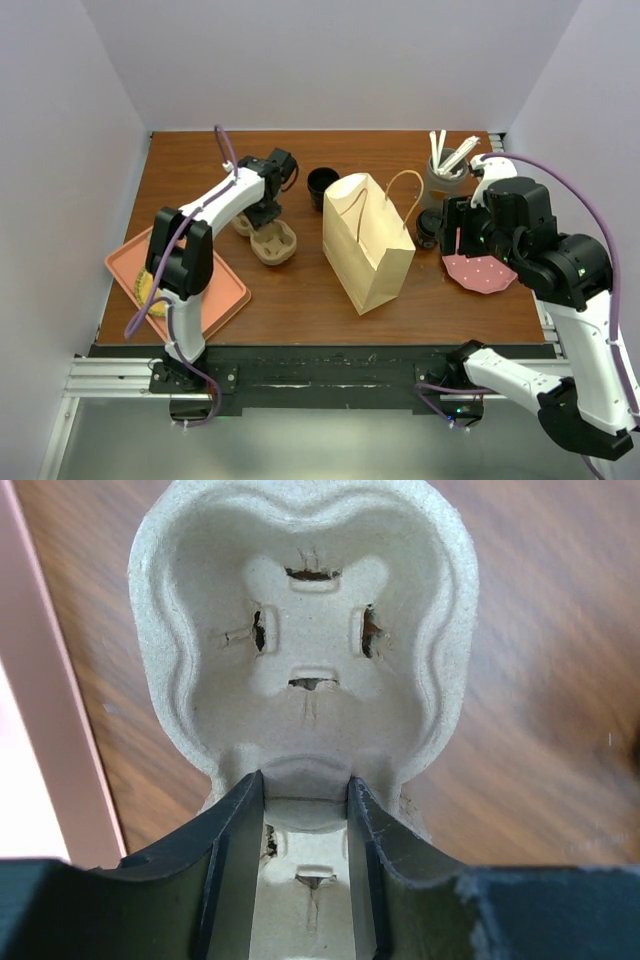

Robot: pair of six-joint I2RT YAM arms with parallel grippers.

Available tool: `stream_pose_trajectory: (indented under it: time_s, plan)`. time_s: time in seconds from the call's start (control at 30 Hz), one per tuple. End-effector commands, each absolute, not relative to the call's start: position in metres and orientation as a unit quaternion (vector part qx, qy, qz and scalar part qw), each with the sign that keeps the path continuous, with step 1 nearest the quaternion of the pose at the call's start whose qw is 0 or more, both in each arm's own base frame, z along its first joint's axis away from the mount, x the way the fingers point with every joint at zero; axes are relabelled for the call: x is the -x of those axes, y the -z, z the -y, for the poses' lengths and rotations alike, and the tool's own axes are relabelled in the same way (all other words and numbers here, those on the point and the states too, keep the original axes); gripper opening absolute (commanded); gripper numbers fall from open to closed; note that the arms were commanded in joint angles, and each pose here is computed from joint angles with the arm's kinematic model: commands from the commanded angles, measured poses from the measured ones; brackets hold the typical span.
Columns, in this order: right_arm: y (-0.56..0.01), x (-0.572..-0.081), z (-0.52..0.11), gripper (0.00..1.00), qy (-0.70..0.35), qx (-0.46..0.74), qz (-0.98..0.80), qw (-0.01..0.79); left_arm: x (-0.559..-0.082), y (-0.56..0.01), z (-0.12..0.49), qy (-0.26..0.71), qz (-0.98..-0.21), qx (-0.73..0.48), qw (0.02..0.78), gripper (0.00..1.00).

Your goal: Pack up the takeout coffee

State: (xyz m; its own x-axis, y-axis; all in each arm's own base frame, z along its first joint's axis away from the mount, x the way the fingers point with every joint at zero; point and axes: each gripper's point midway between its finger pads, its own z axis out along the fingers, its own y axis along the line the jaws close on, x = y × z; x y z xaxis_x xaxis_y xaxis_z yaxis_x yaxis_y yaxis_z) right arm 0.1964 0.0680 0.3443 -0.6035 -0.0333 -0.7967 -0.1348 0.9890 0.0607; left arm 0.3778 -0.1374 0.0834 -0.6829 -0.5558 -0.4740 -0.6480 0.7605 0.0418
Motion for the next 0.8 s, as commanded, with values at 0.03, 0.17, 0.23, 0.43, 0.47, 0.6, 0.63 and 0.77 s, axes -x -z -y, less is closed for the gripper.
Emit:
stream_pose_trajectory:
  time_s: [0.03,0.17,0.23,0.43,0.47,0.6,0.63,0.77]
  plan:
    - [-0.346,-0.199,-0.07,0.66,-0.062,0.043,-0.891,0.448,-0.413,-0.112,0.104,-0.136,-0.892,0.325,0.283,0.0]
    - [-0.345,-0.202,-0.073,0.66,-0.064,0.043,-0.891,0.448,-0.422,-0.131,0.097,-0.141,-0.889,0.322,0.292,0.0]
    - [-0.345,-0.203,-0.074,0.66,-0.068,0.044,-0.89,0.448,-0.43,-0.141,0.094,-0.135,-0.886,0.329,0.299,0.0]
    - [-0.343,-0.204,-0.076,0.67,-0.067,0.048,-0.892,0.444,-0.439,-0.159,0.09,-0.132,-0.884,0.328,0.307,0.0]
    - [-0.343,-0.204,-0.075,0.67,-0.066,0.048,-0.892,0.445,-0.436,-0.158,0.09,-0.135,-0.886,0.325,0.302,0.01]
    - [-0.345,-0.205,-0.076,0.67,-0.069,0.048,-0.89,0.448,-0.431,-0.14,0.087,-0.137,-0.891,0.33,0.279,0.03]
    - [-0.347,-0.205,-0.076,0.67,-0.069,0.048,-0.889,0.45,-0.426,-0.129,0.088,-0.134,-0.897,0.329,0.263,0.03]
    - [-0.348,-0.205,-0.075,0.67,-0.064,0.051,-0.889,0.45,-0.424,-0.114,0.092,-0.121,-0.906,0.323,0.245,0.03]
